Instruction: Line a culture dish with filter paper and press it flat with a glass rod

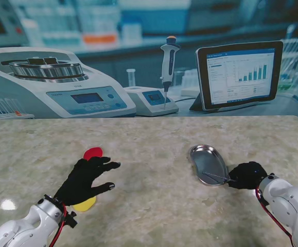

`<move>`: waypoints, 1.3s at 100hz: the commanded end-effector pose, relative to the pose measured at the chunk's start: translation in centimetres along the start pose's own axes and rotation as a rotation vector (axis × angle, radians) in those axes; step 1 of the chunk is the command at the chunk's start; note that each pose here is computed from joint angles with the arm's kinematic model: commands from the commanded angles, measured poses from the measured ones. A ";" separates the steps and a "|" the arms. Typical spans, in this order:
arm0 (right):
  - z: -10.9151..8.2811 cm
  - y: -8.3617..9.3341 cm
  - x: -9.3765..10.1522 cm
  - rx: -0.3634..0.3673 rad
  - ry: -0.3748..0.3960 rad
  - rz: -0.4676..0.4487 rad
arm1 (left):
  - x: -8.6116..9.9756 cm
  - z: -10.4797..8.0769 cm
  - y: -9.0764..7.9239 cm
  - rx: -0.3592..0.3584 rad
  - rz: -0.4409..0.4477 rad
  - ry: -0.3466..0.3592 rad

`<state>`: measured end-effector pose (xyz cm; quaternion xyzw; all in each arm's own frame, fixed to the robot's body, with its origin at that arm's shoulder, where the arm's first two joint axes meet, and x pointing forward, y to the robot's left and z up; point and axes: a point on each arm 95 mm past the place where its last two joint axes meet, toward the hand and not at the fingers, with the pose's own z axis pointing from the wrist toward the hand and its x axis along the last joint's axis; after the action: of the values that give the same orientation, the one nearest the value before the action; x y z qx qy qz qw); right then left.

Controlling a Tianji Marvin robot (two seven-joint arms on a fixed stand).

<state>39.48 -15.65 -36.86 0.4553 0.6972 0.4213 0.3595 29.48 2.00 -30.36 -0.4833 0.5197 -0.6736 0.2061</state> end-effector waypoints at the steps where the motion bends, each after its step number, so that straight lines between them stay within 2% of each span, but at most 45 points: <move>1: -0.2 -0.2 0.1 0.006 -0.001 -0.010 | 0.0 -0.1 0.1 -0.001 -0.005 -0.004; 73: -0.8 0.5 -0.2 0.017 -0.025 -0.075 | -0.1 -0.1 -0.1 0.009 -0.009 -0.007; 130: -1.3 0.8 0.0 0.032 -0.060 -0.038 | -0.1 0.1 -0.3 0.042 -0.016 -0.004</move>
<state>38.92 -16.02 -35.44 0.4556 0.7034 0.3891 0.3825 29.74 2.24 -30.11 -0.4836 0.5030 -0.6839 0.2132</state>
